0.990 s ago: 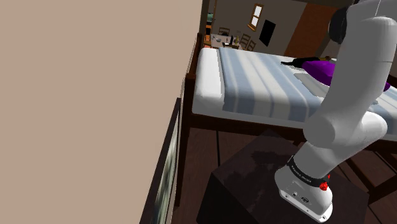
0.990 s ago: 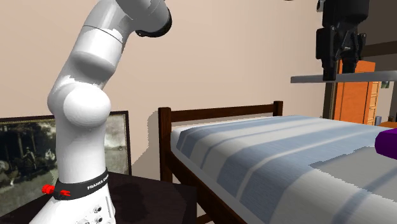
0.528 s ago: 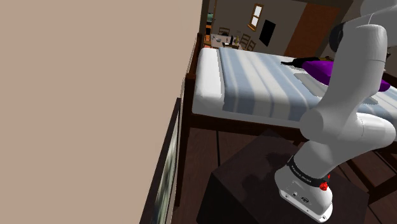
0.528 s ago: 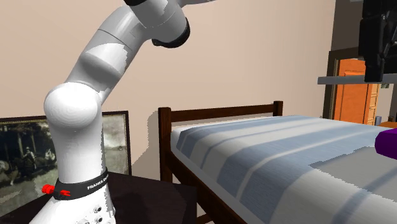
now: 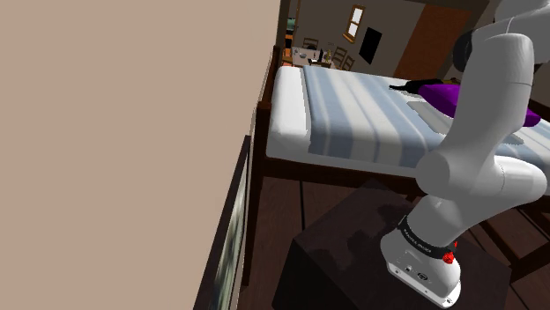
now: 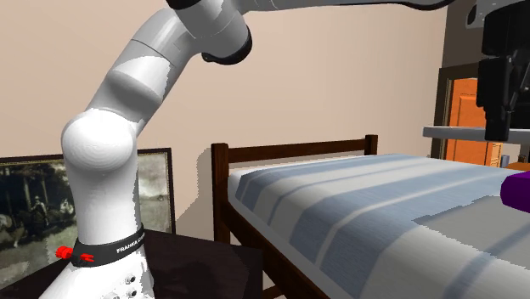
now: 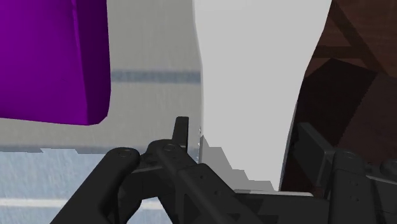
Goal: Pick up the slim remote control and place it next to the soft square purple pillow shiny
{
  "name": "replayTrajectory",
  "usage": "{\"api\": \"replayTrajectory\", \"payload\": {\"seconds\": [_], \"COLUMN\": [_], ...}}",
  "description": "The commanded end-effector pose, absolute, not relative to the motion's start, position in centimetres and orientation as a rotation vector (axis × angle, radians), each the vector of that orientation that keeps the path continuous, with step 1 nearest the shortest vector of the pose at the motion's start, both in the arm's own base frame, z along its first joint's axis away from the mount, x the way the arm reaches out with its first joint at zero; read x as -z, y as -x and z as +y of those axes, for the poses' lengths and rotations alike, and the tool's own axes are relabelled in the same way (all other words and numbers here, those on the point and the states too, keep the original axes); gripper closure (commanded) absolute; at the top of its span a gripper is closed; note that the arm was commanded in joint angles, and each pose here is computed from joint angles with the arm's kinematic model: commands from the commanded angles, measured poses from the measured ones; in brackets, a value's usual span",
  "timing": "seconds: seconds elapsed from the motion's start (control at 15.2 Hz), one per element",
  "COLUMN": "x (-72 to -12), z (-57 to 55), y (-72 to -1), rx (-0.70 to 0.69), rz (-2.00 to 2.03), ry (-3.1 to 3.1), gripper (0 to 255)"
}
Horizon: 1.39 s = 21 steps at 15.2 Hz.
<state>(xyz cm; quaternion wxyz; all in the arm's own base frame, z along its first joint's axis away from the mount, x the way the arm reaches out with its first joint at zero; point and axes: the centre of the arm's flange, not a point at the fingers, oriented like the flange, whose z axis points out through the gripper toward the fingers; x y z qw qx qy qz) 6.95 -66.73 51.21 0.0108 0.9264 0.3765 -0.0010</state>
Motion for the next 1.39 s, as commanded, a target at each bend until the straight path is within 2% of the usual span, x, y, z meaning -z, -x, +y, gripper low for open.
{"api": "replayTrajectory", "payload": {"seconds": [0.0,1.32], "x": [-50.1,-39.5], "z": [-66.9,-66.9], "y": [-7.0,-7.0], "rx": [0.004,0.004], "rz": [1.174,1.174], "ry": [-2.89,-2.89], "gripper": [255,255]}}
